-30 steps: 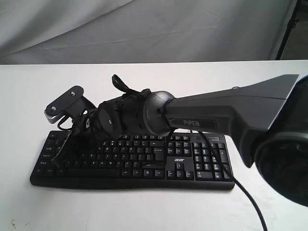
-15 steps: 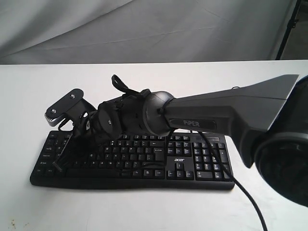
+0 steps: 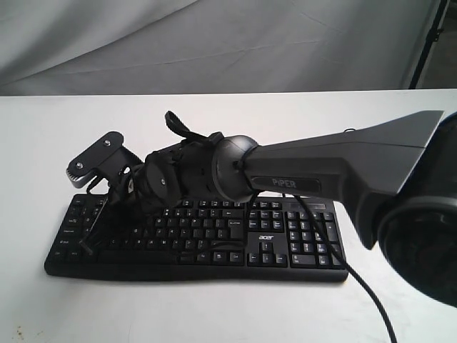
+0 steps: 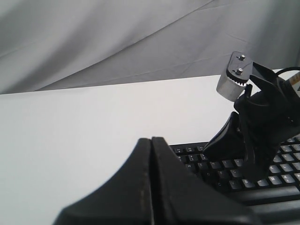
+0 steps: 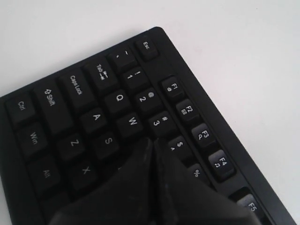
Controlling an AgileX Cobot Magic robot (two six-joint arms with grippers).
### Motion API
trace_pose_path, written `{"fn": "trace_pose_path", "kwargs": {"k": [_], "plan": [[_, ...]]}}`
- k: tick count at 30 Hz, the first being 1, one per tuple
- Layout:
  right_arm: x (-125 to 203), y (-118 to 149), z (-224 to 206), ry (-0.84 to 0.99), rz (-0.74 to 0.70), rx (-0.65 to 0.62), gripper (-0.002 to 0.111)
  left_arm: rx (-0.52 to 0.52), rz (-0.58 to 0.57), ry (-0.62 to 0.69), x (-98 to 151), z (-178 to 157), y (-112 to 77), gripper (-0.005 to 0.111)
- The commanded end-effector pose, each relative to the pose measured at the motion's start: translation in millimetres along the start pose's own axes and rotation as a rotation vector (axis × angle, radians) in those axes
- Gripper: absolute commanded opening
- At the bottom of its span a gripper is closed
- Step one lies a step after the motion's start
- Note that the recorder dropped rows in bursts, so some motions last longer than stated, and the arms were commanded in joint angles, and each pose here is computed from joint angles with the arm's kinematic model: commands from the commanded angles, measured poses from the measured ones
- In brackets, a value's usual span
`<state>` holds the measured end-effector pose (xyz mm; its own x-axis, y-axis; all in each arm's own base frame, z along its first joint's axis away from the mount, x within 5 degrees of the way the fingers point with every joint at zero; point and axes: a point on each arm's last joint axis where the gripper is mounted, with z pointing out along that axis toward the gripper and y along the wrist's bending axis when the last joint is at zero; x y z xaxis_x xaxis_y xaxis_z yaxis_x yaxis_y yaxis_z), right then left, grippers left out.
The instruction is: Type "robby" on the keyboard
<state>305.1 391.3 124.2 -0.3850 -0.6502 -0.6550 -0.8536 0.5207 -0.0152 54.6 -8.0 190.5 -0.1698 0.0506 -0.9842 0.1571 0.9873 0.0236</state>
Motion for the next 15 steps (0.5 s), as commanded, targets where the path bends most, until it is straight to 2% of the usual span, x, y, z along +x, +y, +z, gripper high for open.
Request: {"fn": "trace_pose_path", "kwargs": {"k": [1,15], "plan": [[-4.1,-2.3,-4.8,-0.020,-0.022,0.016,0.000,0.005,0.003,-0.005,0.8,0.1,-0.3,0.000],[-2.1,-3.4,-1.2,-0.020,-0.038,0.028,0.000,0.005,0.003,-0.005,0.8,0.1,-0.3,0.000]]}}
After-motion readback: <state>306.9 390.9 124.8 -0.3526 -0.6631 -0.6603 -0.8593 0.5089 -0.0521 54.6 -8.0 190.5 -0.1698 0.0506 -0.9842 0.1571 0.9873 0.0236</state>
